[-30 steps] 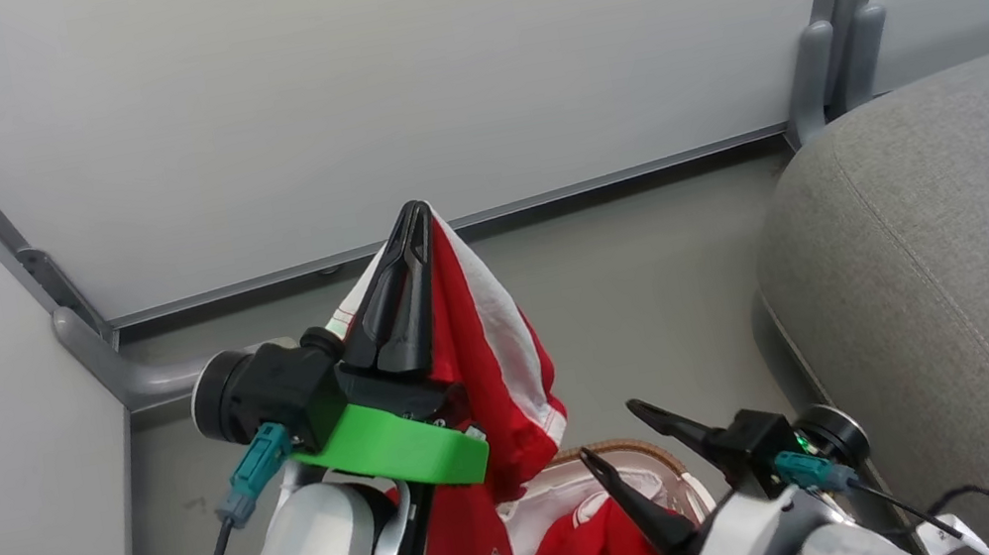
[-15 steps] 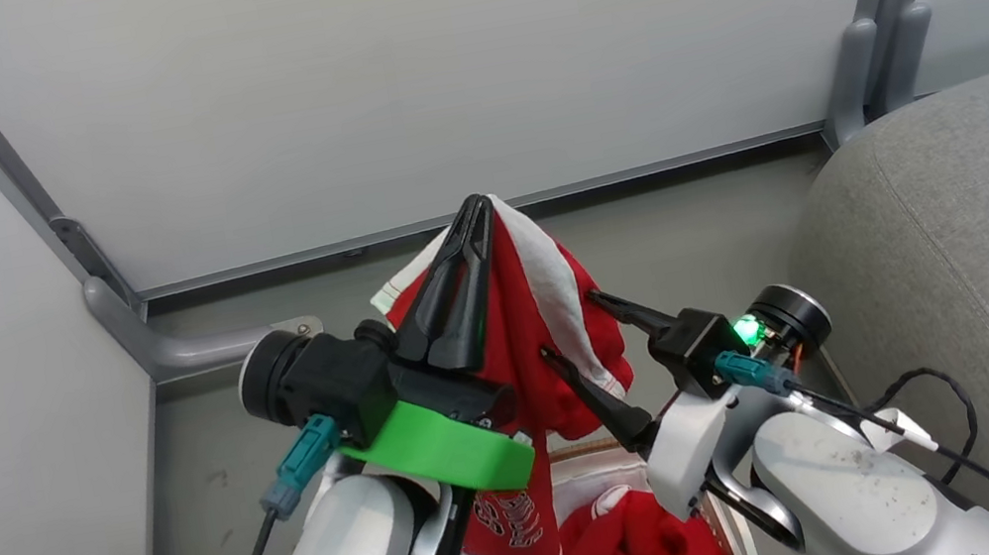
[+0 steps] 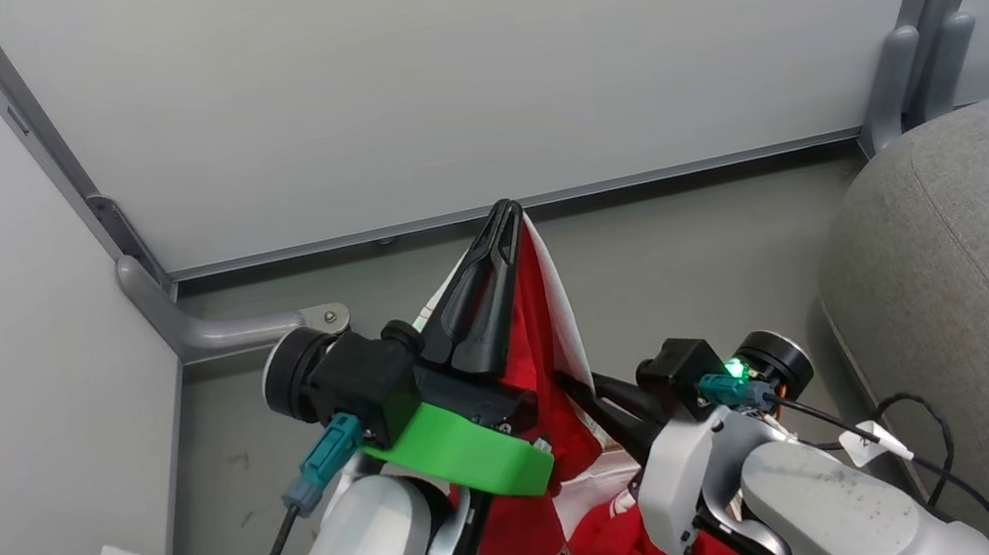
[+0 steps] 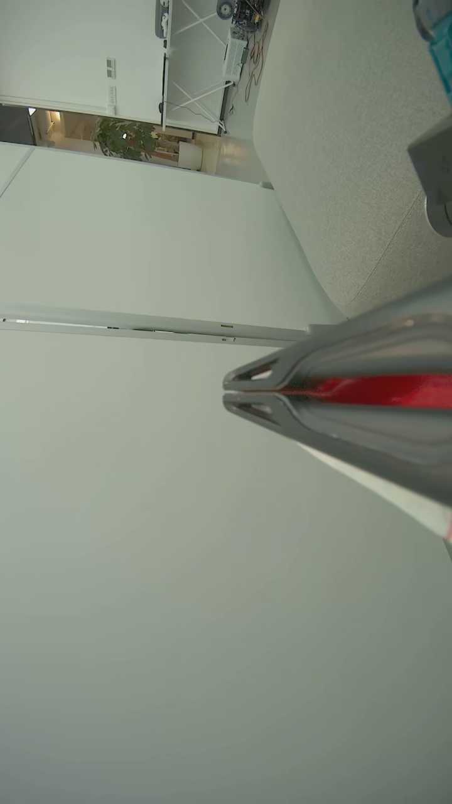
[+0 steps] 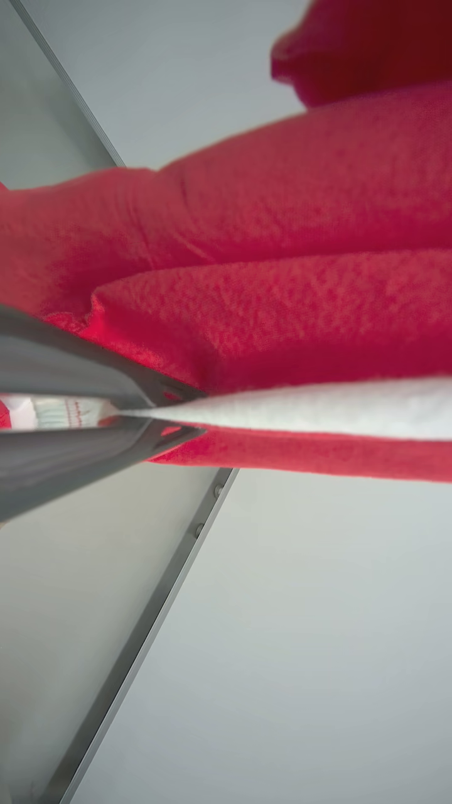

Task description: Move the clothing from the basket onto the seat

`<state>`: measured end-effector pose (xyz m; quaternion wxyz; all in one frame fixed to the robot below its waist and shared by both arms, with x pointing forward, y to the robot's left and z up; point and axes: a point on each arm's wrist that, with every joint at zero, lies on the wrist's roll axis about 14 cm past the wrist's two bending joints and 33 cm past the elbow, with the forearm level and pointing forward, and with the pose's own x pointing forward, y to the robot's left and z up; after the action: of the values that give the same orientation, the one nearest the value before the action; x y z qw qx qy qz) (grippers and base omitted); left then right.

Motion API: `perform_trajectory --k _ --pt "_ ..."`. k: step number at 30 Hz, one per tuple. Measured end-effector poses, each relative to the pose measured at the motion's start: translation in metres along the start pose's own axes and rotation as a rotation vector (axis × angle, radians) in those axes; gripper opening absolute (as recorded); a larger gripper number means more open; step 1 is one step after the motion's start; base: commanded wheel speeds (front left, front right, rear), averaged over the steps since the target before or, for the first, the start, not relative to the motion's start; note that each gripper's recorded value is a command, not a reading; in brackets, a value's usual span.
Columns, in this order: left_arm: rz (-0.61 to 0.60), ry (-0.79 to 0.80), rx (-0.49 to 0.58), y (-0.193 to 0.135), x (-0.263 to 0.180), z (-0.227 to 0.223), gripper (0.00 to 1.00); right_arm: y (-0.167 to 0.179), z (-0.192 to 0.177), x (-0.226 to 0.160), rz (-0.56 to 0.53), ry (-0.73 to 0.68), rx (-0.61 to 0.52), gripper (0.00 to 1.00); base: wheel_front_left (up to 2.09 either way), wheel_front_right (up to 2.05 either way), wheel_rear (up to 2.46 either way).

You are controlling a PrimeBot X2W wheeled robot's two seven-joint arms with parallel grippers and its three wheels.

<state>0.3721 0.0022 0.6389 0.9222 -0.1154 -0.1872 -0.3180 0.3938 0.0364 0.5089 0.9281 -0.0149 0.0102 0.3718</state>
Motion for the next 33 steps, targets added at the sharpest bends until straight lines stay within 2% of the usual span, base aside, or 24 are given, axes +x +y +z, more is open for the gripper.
perform_trajectory --k 3,4,5,6,17,24,33 --pt "0.008 0.0 -0.003 0.003 0.0 -0.001 0.0 -0.004 0.001 -0.001 -0.015 -0.006 0.012 0.0 0.0 0.0 0.0" --pt "0.012 0.001 -0.004 0.004 0.001 -0.001 0.13 -0.007 0.003 -0.002 -0.027 -0.014 0.018 0.0 0.0 0.0 0.0" --pt "0.015 0.006 -0.009 0.005 0.001 -0.003 0.74 -0.011 0.004 -0.003 -0.039 -0.019 0.024 0.0 0.0 0.0 0.0" --pt "0.021 0.012 -0.022 0.006 0.0 -0.006 1.0 -0.015 0.005 -0.005 -0.055 -0.024 0.033 0.0 0.0 0.0 0.0" --pt "-0.003 0.109 -0.055 -0.004 0.004 -0.048 1.0 -0.066 -0.008 -0.057 -0.294 -0.053 0.156 0.0 0.0 0.0 0.0" --pt "-0.101 0.163 -0.078 -0.035 0.015 -0.076 1.0 -0.101 -0.006 -0.102 -0.457 -0.083 0.156 0.0 0.0 0.0 0.0" --pt "-0.283 0.229 -0.163 -0.096 0.028 -0.109 1.0 -0.142 -0.01 -0.181 -0.717 -0.108 0.158 0.0 0.0 0.0 0.0"
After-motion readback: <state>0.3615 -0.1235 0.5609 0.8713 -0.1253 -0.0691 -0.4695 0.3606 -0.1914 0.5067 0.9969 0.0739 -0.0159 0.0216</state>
